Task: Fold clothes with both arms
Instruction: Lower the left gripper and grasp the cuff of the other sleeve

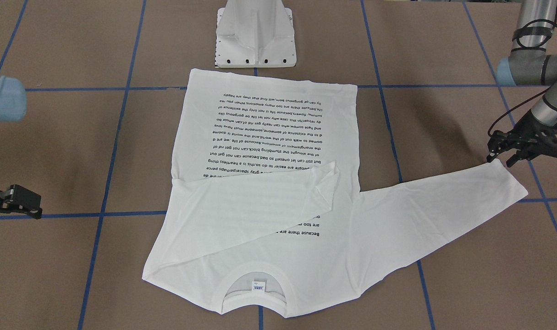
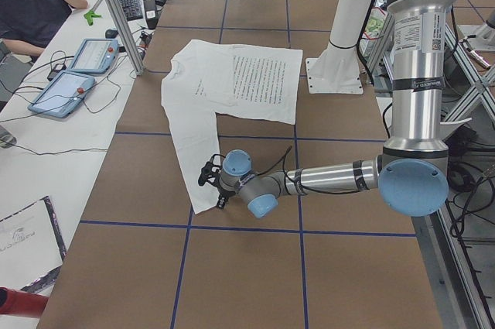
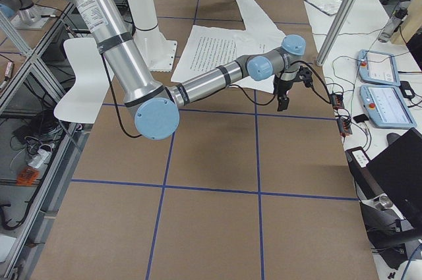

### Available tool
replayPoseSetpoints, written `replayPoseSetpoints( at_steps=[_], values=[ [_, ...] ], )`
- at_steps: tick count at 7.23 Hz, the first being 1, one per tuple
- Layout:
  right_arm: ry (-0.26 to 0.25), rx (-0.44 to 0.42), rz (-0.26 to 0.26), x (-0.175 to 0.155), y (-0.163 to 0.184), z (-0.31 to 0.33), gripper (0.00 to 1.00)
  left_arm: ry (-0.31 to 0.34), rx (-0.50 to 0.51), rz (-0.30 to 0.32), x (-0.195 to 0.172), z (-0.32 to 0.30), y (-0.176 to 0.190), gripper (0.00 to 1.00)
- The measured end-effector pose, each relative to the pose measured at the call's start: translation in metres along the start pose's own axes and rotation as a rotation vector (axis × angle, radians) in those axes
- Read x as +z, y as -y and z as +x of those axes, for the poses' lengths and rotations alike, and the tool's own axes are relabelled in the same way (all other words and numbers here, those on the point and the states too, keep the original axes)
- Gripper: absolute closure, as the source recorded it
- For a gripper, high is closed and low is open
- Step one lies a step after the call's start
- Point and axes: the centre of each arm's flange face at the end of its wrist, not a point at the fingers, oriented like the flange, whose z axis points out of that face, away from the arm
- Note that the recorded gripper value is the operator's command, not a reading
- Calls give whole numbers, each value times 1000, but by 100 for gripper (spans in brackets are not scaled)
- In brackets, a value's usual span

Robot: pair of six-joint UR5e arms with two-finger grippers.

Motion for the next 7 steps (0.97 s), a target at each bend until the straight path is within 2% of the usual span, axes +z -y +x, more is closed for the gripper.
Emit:
replayPoseSetpoints(
  at_steps=[1,2,4,5,7],
  values=[
    [0,0,0,0,0,0,1,-1,0,-1,0,0,0,58],
    [0,0,0,0,0,-1,1,-1,0,-2,1,1,0,69],
    [2,3,-1,1,0,-2,1,-2,0,-3,1,1,-1,80],
    [2,4,-2,1,0,-2,1,-3,0,-2,1,1,-1,100],
    [2,5,-2,1,0,-3,1,-4,1,-1,0,2,-1,100]
  ],
)
